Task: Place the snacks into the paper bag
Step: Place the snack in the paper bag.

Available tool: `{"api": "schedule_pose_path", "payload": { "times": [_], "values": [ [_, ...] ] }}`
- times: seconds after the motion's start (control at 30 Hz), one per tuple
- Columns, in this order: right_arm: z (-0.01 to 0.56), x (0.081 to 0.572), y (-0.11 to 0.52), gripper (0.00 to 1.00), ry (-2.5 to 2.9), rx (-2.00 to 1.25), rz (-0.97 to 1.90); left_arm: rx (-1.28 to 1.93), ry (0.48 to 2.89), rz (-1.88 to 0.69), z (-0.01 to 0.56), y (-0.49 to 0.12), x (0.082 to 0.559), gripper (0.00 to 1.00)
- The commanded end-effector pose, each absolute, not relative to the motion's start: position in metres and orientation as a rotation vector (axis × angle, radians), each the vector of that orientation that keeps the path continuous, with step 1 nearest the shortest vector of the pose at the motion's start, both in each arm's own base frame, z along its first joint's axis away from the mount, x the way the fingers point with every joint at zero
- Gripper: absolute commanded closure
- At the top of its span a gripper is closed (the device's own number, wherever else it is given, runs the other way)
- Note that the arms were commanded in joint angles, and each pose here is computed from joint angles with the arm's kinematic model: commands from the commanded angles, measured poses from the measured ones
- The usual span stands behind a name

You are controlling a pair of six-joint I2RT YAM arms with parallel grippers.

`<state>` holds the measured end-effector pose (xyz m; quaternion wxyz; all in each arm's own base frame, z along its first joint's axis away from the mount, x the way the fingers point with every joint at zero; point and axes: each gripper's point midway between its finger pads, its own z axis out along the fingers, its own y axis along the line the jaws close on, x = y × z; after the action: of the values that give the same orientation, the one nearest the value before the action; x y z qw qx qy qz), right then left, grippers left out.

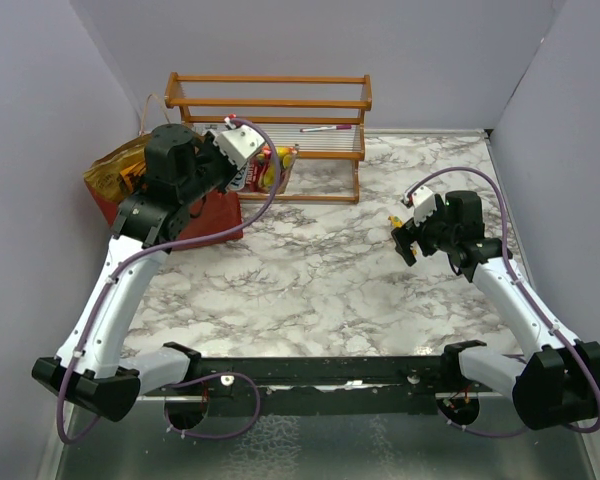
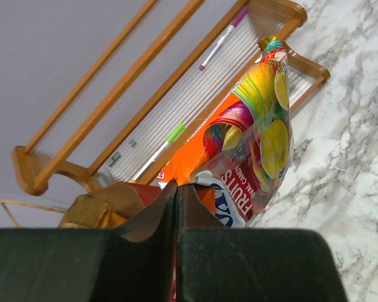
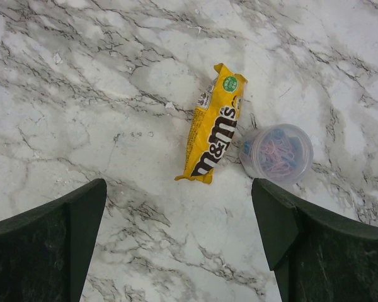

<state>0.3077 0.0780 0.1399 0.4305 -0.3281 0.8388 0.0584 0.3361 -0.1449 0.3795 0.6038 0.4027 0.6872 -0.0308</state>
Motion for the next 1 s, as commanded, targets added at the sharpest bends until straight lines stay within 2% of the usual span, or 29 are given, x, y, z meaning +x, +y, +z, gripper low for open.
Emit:
{"api": "schedule_pose_path", "payload": {
  "times": [0.0, 0.27, 0.57, 0.97],
  "values": [
    [0.144, 0.312, 0.076, 0.01, 2.064, -0.806, 0.128, 0.785, 1.498, 0.037, 0.434, -0.122, 0.341, 1.0],
    [0.143, 0.312, 0.077, 0.01, 2.066, -0.809, 0.131, 0.709, 1.503, 0.131, 0.458, -0.094, 0.344, 1.0],
    [0.142, 0.311, 0.078, 0.01, 2.069, -0.814, 0.137, 0.579, 1.52, 0.263, 0.471, -0.032, 0.338, 1.0],
    [0.143, 0.311, 0.078, 0.01, 2.066, -0.818, 0.143, 0.502, 1.575, 0.516, 0.444, 0.026, 0.345, 1.0]
  ]
}}
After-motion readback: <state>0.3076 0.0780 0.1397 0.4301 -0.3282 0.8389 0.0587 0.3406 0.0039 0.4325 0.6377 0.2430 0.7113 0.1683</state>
